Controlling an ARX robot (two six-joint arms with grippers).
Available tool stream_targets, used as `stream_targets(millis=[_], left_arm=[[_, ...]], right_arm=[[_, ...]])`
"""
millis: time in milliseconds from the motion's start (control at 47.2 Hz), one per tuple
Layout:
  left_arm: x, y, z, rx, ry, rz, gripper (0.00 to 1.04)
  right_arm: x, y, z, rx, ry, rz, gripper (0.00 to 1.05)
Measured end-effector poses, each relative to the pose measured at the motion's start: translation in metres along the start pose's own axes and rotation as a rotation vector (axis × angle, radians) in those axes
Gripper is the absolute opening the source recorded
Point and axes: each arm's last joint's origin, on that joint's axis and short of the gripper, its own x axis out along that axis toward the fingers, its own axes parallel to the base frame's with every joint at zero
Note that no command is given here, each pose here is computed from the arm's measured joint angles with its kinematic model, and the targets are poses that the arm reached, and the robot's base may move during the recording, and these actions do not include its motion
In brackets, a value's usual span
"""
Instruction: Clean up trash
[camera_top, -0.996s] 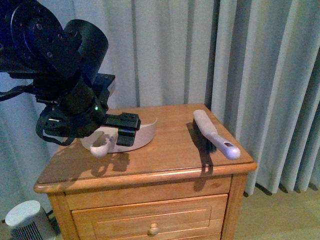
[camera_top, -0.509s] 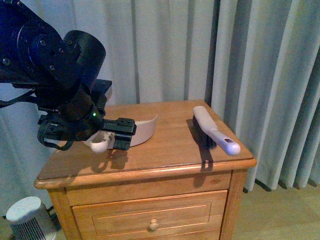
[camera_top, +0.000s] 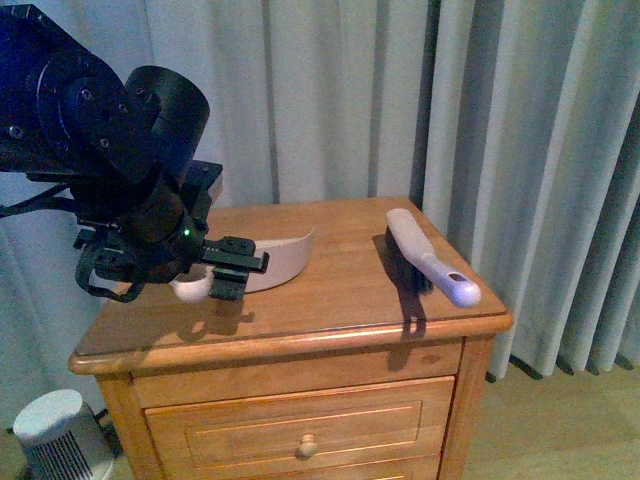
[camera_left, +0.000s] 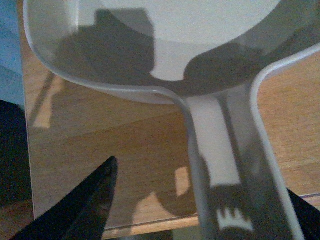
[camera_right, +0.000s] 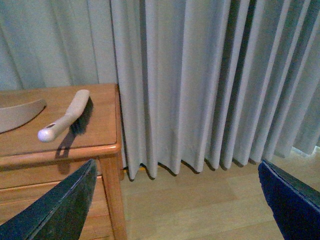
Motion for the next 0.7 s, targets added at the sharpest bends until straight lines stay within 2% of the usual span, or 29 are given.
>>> stream_targets(millis=[318, 572, 699], left_arm=[[0.000, 0.001, 0.000, -0.014, -0.004, -0.002, 0.28], [-0.013, 0.005, 0.001, -0.021, -0.099, -0.009, 0.26], [-0.044, 0.010, 0.010, 0.000, -0.255, -0.013, 0.26]], right_arm=[[0.000, 0.000, 0.000, 0.000, 0.000, 0.000, 0.97], [0.000, 0.000, 0.000, 0.000, 0.000, 0.000, 0.97], [0.000, 0.000, 0.000, 0.000, 0.000, 0.000, 0.97]])
